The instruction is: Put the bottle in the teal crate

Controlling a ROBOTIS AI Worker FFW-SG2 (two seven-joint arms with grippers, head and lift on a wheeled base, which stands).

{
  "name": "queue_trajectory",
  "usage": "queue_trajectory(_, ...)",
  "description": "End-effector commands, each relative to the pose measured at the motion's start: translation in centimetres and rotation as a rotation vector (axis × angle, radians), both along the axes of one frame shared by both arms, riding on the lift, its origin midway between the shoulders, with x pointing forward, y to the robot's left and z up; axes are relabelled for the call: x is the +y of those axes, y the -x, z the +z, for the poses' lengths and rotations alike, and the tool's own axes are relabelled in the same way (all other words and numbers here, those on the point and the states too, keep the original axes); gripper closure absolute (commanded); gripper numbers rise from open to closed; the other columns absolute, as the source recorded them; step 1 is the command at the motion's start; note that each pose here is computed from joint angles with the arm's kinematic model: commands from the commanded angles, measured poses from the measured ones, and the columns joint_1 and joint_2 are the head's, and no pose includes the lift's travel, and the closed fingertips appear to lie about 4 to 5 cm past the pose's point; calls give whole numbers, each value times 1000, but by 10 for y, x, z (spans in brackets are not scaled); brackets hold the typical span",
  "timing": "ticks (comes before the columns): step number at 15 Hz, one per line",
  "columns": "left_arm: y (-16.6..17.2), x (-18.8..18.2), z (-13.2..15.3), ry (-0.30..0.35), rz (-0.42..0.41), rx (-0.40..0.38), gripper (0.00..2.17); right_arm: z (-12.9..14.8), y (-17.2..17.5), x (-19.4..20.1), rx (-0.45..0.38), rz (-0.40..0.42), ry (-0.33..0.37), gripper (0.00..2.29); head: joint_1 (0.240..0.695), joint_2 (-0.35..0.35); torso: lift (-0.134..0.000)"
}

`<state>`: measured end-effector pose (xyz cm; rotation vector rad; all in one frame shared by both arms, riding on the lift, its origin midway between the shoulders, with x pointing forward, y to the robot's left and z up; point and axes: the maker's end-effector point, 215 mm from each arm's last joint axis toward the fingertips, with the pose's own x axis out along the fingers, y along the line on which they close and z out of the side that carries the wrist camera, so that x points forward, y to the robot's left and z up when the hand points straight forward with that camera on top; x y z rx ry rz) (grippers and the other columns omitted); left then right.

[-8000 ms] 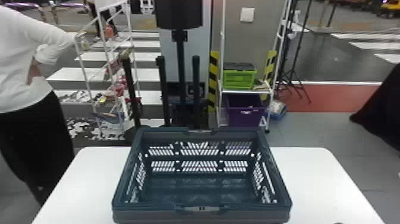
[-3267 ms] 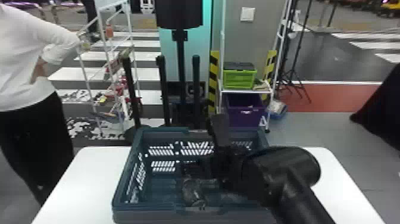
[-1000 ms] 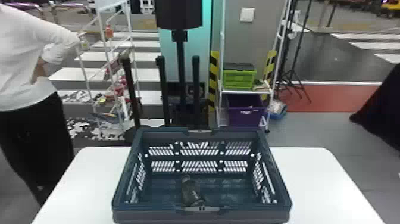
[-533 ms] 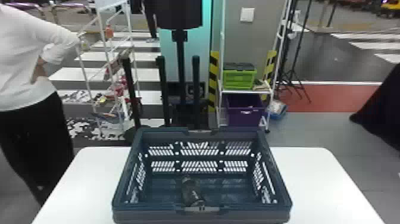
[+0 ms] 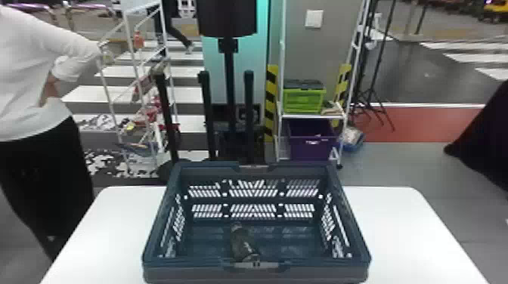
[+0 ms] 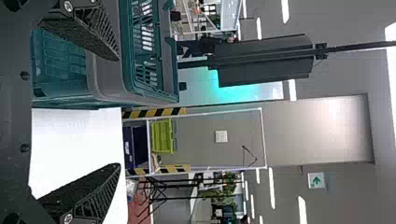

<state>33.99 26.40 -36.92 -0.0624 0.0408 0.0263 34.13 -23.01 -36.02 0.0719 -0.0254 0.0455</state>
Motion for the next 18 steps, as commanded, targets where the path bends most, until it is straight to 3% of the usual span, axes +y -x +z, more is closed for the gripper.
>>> queue_trajectory(1, 0, 0, 2, 1, 0, -3, 134, 0, 0, 0, 0, -2, -2, 83, 499, 0, 0)
queue_trajectory(18, 0, -1, 3, 2, -1, -6, 134, -2, 2, -1, 8, -3, -2, 87, 499, 0, 0)
